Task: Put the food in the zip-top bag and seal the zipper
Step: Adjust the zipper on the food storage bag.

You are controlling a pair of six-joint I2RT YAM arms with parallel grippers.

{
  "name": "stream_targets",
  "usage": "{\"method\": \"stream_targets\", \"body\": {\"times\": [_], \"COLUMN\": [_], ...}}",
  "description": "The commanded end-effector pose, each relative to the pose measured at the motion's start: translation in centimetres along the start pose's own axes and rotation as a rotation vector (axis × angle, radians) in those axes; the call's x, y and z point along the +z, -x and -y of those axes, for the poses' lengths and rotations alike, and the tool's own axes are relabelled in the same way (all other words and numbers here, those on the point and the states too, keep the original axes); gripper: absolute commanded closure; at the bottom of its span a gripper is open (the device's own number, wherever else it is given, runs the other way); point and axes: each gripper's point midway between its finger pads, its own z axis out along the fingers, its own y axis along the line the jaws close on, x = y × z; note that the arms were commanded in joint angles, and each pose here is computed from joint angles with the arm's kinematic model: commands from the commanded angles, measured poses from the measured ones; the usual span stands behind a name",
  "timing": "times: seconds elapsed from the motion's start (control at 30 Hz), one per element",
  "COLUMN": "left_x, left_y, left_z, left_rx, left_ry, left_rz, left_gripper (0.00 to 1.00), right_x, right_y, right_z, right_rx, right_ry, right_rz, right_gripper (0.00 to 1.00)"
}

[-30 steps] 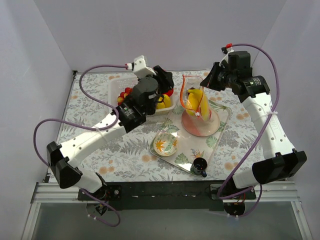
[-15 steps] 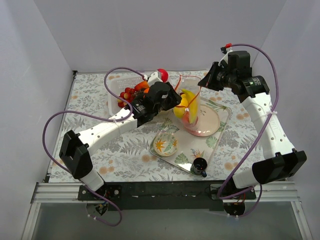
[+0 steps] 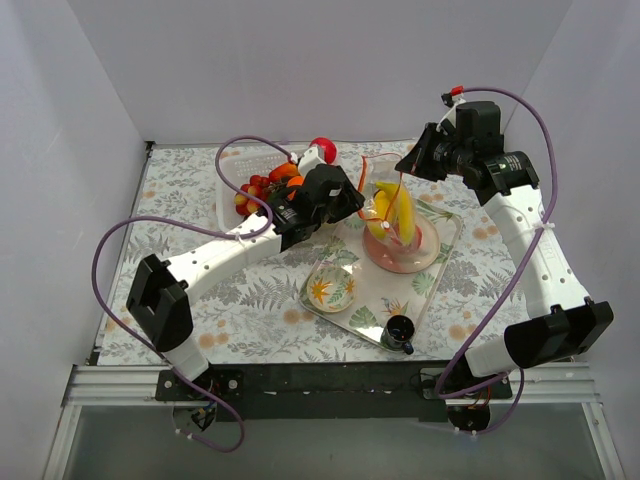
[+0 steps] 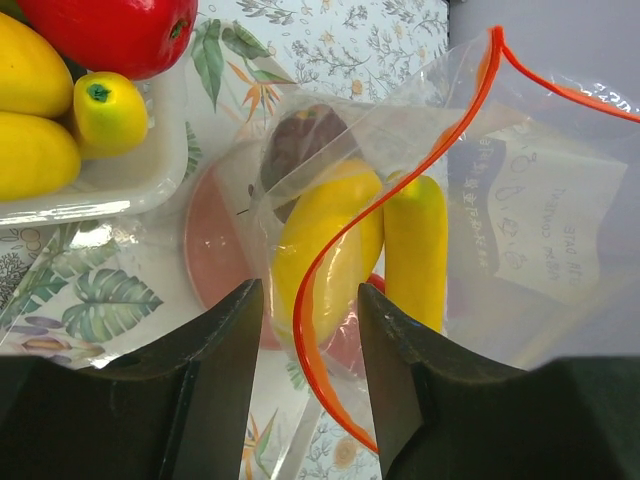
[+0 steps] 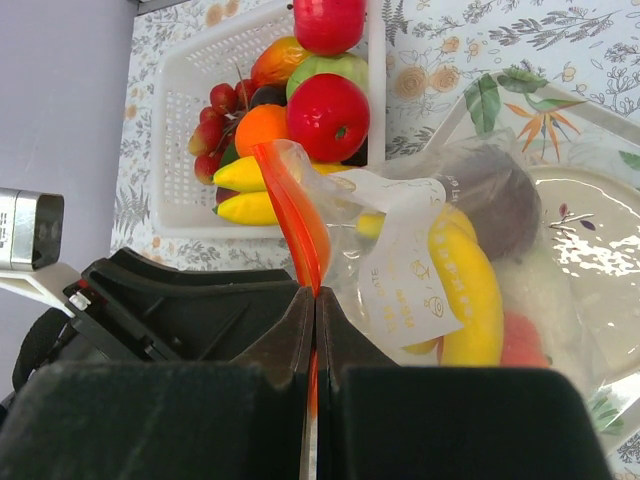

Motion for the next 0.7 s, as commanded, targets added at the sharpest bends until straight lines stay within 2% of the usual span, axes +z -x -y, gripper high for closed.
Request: {"method": "stream_targets", "body": {"times": [0.0,0.13,0.27,0.3,0.4,0.5,0.53,0.6,0.67], "left_x": [0.2,1.0,0.8,0.5,-0.6,-0.9,-1.5,-0.7,-0.8], "left_y": [0.7,0.2,1.0,1.7,3.4,4.0,4.3,3.3,3.3], "left_z": [0.3,0.8,0.9,1.6,3.6,4.9,6.8,7.2,9.3], "left_rx": [-0.004,0.009,0.003,0.002,0.038,0.087,0.093,0.132,0.152], "left_ry": [0.005,-0.001,0.006,-0.007,-0.034,-0.047,-0.102,-0.106,-0.144], "left_rz": [0.023,0.005,0.033,0.05,0.068,0.051,0.033,-0.025,-0.035], "left_gripper": [0.59,0.63,0.72,0.82,0.99,1.0,1.0,1.0,0.98], "right_x": [-2.2,-2.5,-2.6,-2.5,-1.8,-1.3,-1.2,-0.3,0.9], "right_y": [2.6,2.6,2.6,2.6,1.9,1.7,1.9,1.7,1.0], "right_z": [-2.5,-2.4,-2.2,-1.9,-0.8,0.5,1.0,1.8,2.3], "right_rx": [-0.039,-0.041,-0.047,-0.05,-0.055,-0.067,-0.072,-0.078,-0.071], "right_ry": [0.073,0.069,0.053,0.046,0.008,-0.044,-0.064,-0.092,-0.097], "right_rz": [0.106,0.11,0.113,0.113,0.099,0.105,0.116,0.11,0.067], "right_gripper": [0.99,0.99,0.99,0.99,0.99,0.99,0.99,0.99,0.99]}}
